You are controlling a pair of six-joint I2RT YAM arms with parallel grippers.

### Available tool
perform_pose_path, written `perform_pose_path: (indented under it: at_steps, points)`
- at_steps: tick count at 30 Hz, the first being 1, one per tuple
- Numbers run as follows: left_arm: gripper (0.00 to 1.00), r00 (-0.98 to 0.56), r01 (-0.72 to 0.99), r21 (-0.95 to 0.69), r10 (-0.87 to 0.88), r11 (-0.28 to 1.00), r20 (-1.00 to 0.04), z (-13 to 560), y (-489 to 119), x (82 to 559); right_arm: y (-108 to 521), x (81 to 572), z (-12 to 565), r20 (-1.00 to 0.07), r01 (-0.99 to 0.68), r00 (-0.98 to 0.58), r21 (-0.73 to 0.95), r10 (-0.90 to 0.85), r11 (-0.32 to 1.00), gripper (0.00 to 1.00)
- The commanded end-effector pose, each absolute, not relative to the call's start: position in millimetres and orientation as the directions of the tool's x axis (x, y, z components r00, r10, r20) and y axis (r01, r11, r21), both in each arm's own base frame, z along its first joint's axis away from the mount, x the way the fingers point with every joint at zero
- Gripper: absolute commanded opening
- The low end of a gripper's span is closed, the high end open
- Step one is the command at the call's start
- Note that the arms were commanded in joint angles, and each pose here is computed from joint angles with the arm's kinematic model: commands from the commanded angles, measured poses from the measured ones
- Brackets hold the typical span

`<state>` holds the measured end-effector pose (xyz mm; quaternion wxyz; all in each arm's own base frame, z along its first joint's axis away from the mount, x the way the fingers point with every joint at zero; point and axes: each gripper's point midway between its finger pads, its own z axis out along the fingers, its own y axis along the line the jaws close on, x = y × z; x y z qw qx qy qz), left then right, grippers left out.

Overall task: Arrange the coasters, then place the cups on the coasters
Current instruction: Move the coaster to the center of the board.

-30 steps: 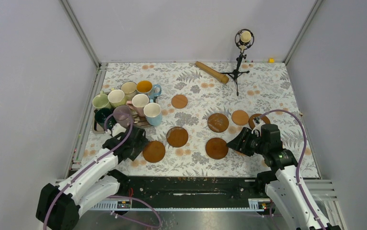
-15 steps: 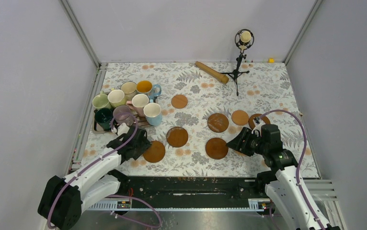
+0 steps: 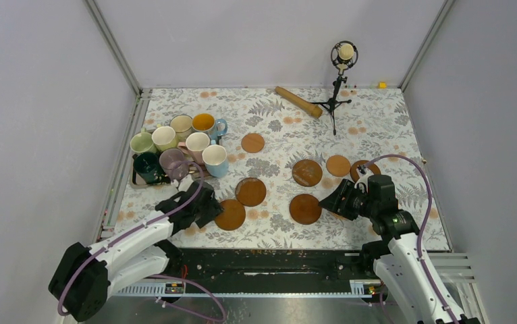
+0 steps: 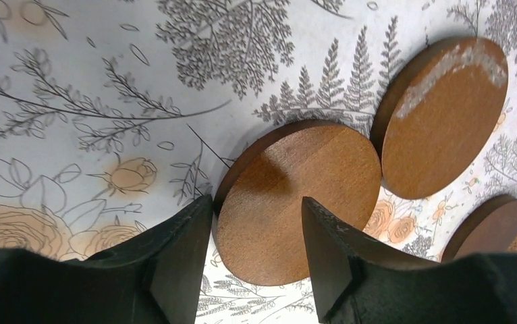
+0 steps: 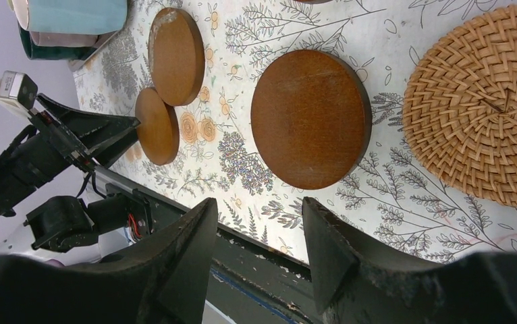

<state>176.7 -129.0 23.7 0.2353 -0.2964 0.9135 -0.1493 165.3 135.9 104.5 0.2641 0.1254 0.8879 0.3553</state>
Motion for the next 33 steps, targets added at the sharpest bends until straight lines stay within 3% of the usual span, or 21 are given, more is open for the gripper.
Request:
perform_pose_path:
  at_steps: [1, 16, 24, 33]
  points:
    - [0.52, -0.739, -0.435, -0.465, -0.601, 0.771, -0.305, 26, -147, 171, 140, 170, 118, -0.402, 0.000, -0.817, 0.717, 0.413, 0.697, 0.57]
    - [0.53, -0.808, -0.271, -0.520, -0.485, 0.810, -0.334, 42, -175, 163, 137, 170, 126, -0.408, 0.020, -0.802, 0.712, 0.437, 0.702, 0.59]
    - [0.58, -0.794, -0.211, -0.453, -0.423, 0.866, -0.437, 49, -160, 169, 137, 168, 117, -0.395, 0.028, -0.815, 0.705, 0.424, 0.709, 0.59]
    - [0.60, -0.781, -0.269, -0.401, -0.441, 0.876, -0.441, 41, -136, 179, 140, 173, 122, -0.394, 0.020, -0.814, 0.716, 0.427, 0.698, 0.61]
